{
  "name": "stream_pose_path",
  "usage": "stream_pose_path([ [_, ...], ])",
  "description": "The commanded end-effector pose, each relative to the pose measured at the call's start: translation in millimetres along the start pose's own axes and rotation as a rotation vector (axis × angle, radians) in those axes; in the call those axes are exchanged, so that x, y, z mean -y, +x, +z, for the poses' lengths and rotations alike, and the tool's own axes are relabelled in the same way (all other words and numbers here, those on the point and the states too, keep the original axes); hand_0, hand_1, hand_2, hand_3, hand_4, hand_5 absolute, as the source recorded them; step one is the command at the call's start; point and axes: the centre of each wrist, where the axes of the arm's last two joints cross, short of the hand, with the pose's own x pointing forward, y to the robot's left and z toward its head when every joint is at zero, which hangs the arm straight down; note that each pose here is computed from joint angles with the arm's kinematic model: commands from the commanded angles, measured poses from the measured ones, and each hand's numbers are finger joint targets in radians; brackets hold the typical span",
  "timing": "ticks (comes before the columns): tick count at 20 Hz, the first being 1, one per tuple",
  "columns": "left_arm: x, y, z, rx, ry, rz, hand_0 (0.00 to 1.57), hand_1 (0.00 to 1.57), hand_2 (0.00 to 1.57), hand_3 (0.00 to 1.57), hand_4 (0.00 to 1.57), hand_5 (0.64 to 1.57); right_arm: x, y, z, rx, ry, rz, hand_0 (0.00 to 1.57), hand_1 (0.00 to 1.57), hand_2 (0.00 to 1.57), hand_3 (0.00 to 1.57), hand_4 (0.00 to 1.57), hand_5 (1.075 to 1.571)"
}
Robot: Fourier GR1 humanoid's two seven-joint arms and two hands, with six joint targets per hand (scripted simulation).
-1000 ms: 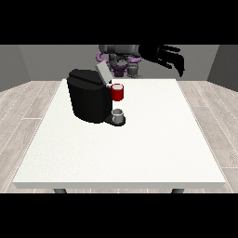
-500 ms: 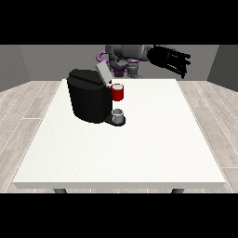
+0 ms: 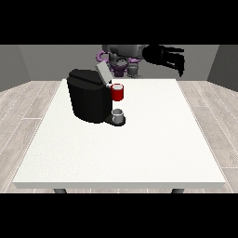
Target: Insert the coffee pod into the coffee machine and close the lid
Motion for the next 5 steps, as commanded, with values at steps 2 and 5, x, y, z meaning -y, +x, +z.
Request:
stream_pose_path([
  [2, -4, -20, 24, -0.109, 0.058, 0.025, 0.00, 0.00, 0.00, 0.00, 0.27, 1.571, -41, -36, 25.9, 0.015, 0.119, -0.091, 0.00, 0.00, 0.00, 0.00, 0.18, 1.571],
  [5, -12, -29, 30, -0.116, 0.069, 0.026, 0.00, 0.00, 0.00, 0.00, 0.27, 1.571, -53, -66, 52.7, 0.023, 0.112, -0.133, 0.00, 0.00, 0.00, 0.00, 0.26, 1.571],
])
